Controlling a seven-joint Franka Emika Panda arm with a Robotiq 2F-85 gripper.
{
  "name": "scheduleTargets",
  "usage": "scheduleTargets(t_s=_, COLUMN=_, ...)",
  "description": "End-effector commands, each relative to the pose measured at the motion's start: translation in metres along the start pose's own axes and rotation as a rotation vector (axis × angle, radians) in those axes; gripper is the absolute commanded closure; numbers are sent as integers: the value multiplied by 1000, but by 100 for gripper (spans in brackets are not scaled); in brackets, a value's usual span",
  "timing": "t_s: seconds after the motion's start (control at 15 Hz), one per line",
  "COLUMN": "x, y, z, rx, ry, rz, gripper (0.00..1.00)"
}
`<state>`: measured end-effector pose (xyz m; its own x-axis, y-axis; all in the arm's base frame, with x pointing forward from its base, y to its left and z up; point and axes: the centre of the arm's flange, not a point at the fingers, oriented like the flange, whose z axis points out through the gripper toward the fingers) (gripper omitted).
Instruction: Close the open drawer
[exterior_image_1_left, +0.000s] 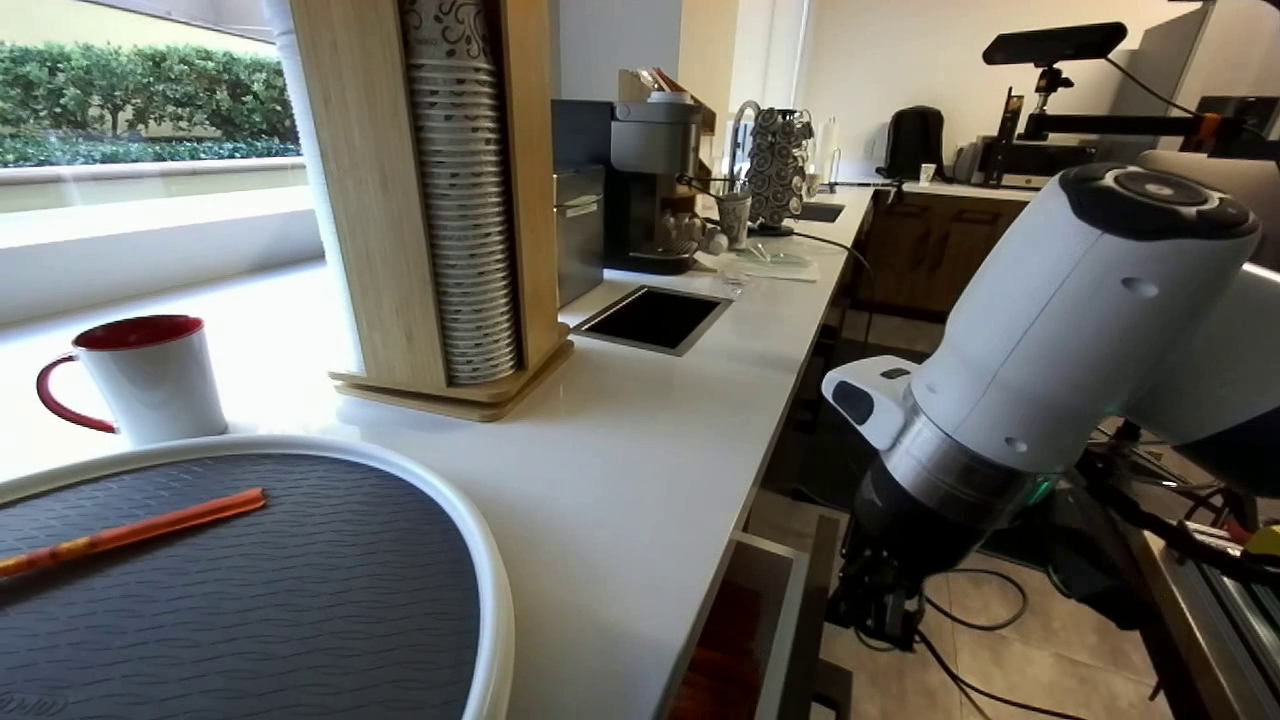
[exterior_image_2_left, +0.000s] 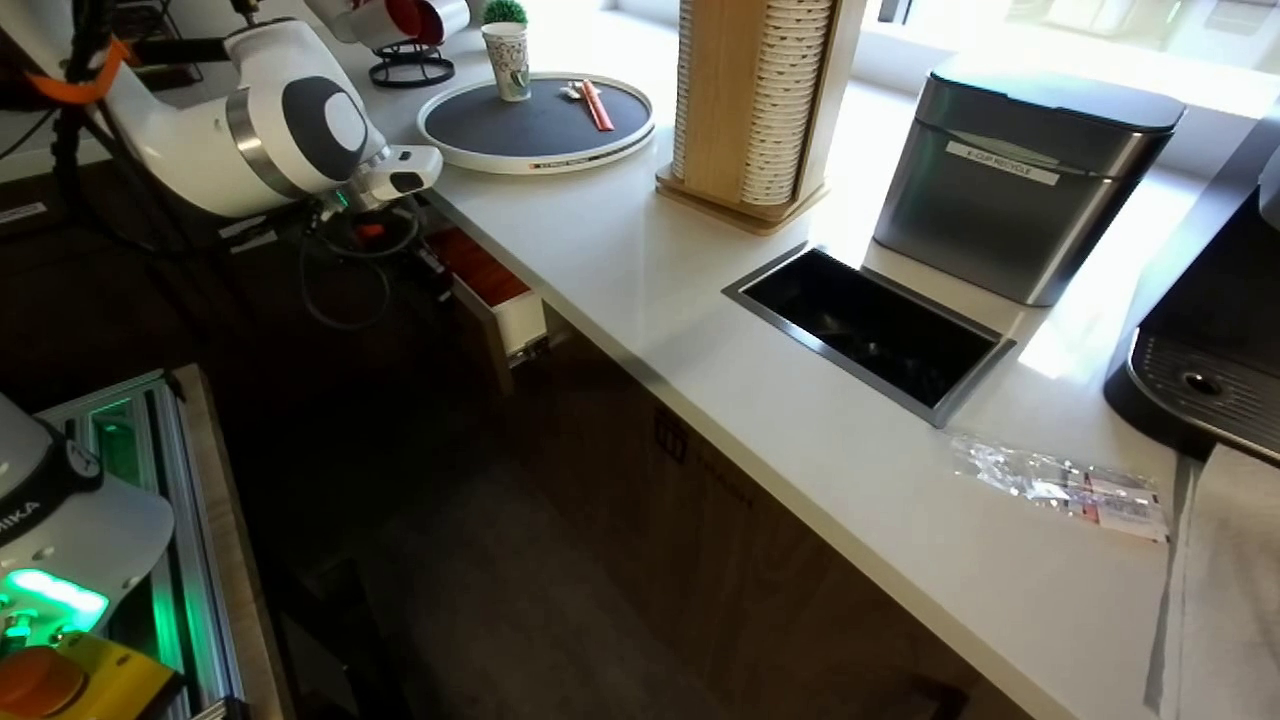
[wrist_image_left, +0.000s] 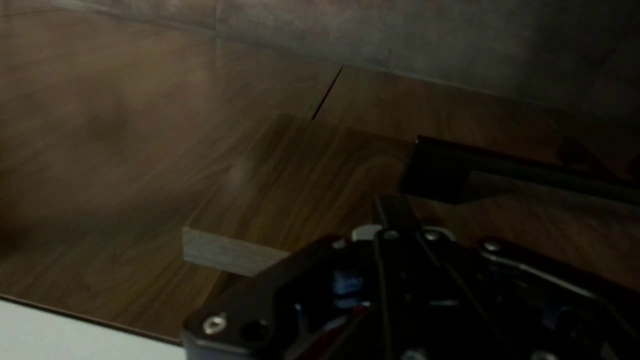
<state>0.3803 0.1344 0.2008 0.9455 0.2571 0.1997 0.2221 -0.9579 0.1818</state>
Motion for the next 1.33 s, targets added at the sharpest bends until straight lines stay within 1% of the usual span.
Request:
scheduleTargets(t_s=0.0, x=10, y=-4, z=29, rx=-3, ry=115, rz=46, gripper=100)
scheduleTargets(t_s=0.07, x=13, y=-3, z=31, rx=1, ry=131, rz=46, gripper=100)
scheduleTargets(t_s=0.47, x=31, y=-3, z=44, rx=-38, ry=234, rz=17, gripper=100)
scheduleTargets(t_s=0.73, x=34, y=-3, z=45, rx=-53, ry=246, rz=6, gripper=100)
scheduleTargets(t_s=0.87, x=29, y=-6, z=37, rx=-44, ry=241, rz=-11, gripper=100)
scheduleTargets(t_s=1.07, x=31, y=1, z=43, rx=-89, ry=278, rz=-2, gripper=100)
scheduleTargets(t_s=1.27, x=32, y=3, z=54, rx=-107, ry=316, rz=8, gripper=100)
